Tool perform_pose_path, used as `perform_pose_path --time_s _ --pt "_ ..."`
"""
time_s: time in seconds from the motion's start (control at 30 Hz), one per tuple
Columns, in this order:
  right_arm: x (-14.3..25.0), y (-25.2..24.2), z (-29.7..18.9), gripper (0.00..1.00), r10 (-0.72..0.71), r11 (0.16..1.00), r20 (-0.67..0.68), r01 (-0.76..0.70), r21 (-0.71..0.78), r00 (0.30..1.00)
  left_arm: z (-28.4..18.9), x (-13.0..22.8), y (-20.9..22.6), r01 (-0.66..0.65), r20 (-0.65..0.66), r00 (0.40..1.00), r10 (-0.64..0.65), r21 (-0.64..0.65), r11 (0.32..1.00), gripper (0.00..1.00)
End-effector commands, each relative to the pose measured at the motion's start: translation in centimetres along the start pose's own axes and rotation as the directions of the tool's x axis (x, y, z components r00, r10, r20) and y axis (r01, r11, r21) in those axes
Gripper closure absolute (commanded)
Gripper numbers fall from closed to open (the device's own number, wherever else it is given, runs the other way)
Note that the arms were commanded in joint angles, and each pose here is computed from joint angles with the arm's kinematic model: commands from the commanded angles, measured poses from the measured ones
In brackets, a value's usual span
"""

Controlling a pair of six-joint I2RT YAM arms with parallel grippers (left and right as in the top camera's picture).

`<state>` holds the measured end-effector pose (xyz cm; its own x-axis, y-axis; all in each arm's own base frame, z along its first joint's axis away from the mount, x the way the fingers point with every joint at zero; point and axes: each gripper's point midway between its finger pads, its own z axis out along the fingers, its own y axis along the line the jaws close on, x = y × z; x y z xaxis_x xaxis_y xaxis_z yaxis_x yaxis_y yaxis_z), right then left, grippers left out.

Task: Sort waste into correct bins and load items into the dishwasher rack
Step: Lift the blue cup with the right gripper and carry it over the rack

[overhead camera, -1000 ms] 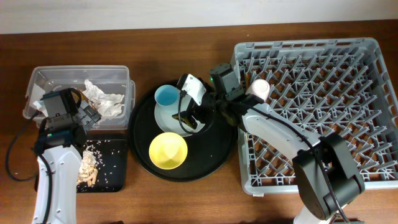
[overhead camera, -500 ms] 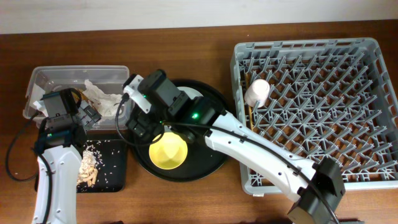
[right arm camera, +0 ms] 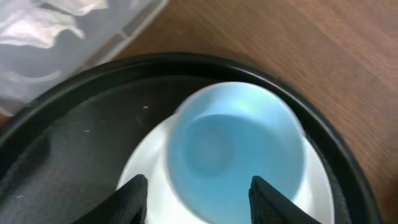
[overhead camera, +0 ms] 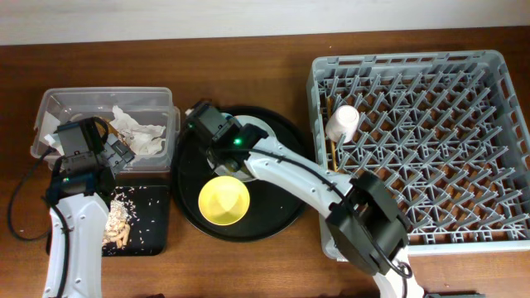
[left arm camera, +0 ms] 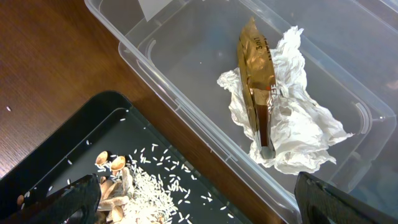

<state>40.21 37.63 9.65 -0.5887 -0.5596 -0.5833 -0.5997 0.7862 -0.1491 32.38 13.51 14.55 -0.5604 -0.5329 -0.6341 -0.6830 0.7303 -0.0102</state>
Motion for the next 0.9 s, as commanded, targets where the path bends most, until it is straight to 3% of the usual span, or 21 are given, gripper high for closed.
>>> perform_pose_path --time_s 0.0,0.1,0.33,0.4,0.57,0.63,0.7,0.77,0.8,0.87 --pt "-0.5 0.0 0.6 0.46 0.032 0.998 0.014 -0.031 -0.061 0.999 -0.4 -0.8 0.1 0.0 0.022 1.0 0.0 0.0 1.0 0.01" --pt "-0.8 1.0 0.5 0.46 0.035 0.991 0.022 -0.032 -0.126 0.999 -0.4 -0.8 0.1 0.0 0.022 1.0 0.0 0.0 1.0 0.01" --pt "1.0 1.0 0.9 0.47 -0.024 0.992 -0.026 0.02 -0.124 0.999 -0.4 -0.8 0.1 0.0 0.022 1.0 0.0 0.0 1.0 0.01" --pt "1.5 1.0 1.1 0.56 -0.026 0.992 -0.038 0.021 -0.124 0.999 -0.4 -0.8 0.1 0.0 0.022 1.0 0.0 0.0 1.0 0.01" --pt "2.1 1.0 1.3 0.64 -0.067 0.991 -0.052 0.06 -0.122 0.996 -0.4 -0.8 0.1 0.0 0.022 1.0 0.0 0.0 1.0 0.01" --pt "2.3 0.9 1.2 0.79 -0.068 0.991 -0.057 0.06 -0.122 0.996 -0.4 -0.8 0.1 0.0 0.022 1.0 0.0 0.0 1.0 0.01" --pt "3.2 0.9 1.2 0.87 -0.075 0.99 -0.093 0.063 -0.122 0.993 -0.4 -0.8 0.1 0.0 0.022 1.0 0.0 0.0 1.0 0.01" --pt "4.3 0.8 1.0 0.88 -0.084 0.99 -0.14 0.067 -0.124 0.987 -0.4 -0.8 0.1 0.0 0.022 1.0 0.0 0.0 1.0 0.01" --pt "4.4 0.8 1.0 0.96 -0.085 0.99 -0.143 0.067 -0.124 0.986 -0.4 -0.8 0.1 0.0 0.022 1.0 0.0 0.0 1.0 0.01" --pt "3.5 0.7 0.1 0.96 -0.069 0.991 -0.121 0.054 -0.124 0.99 -0.4 -0.8 0.1 0.0 0.022 1.0 0.0 0.0 1.0 0.01"
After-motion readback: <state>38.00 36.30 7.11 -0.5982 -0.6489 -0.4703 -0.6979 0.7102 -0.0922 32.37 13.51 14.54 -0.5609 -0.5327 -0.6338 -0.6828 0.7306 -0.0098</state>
